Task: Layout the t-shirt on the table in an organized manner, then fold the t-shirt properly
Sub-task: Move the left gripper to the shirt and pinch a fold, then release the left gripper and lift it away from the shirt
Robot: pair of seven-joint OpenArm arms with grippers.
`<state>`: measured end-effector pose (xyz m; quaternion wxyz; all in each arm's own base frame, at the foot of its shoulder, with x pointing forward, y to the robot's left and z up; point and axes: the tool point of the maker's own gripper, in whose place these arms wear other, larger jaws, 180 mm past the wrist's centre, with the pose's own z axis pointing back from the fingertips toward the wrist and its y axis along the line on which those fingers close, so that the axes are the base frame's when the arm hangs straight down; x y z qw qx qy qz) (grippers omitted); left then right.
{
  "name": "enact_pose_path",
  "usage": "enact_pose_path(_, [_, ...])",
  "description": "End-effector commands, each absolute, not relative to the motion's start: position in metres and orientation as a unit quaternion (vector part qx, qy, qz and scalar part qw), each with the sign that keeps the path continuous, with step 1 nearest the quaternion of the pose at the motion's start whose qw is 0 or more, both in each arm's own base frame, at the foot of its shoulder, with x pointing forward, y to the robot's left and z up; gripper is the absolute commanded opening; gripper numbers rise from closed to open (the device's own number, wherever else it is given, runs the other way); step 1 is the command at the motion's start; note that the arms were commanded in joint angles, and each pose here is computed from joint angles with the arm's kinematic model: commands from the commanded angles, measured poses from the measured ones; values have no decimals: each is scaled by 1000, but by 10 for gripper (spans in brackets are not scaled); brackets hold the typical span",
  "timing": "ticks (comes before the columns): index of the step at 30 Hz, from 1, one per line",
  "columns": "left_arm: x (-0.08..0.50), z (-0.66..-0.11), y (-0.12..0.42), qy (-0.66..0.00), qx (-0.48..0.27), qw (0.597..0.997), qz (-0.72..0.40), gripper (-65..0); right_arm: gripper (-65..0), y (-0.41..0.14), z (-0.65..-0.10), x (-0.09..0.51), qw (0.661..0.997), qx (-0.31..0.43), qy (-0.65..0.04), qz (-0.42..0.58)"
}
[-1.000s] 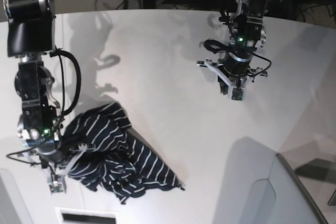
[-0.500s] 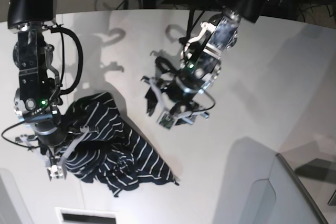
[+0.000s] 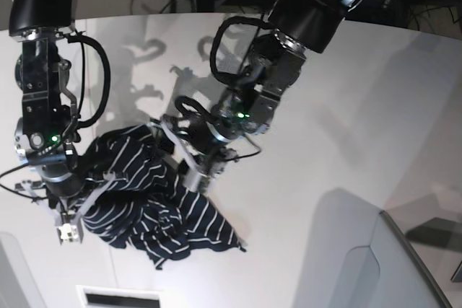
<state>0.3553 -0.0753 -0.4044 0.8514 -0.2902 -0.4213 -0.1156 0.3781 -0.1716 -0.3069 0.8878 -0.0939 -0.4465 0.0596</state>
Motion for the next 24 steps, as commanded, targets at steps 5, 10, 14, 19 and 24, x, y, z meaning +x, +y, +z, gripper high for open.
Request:
enact_pose_path(5, [370,-391,-48,-422,-338,840,-35,-265,-650,-172,-293,387,875,-98,-470,62])
enact_pose_path(10, [361,-392,-61,-406,-361,839,-40,-163,-650,-174,-303,387,881,-98,-458,62])
enact_pose_path(14, [349,-385,-80,-401,-393,824,-77,-163,-650,-173,-304,387,881,-98,-458,63])
enact_pose_path(19, [341,-401,-89,-379,-406,828,-76,-163,-650,-173,-304,387,881,-98,-458,63])
enact_pose_path(24, [347,-413,-103,-360,-406,837,-69,-165,-650,-173,-304,387,881,-98,-458,64])
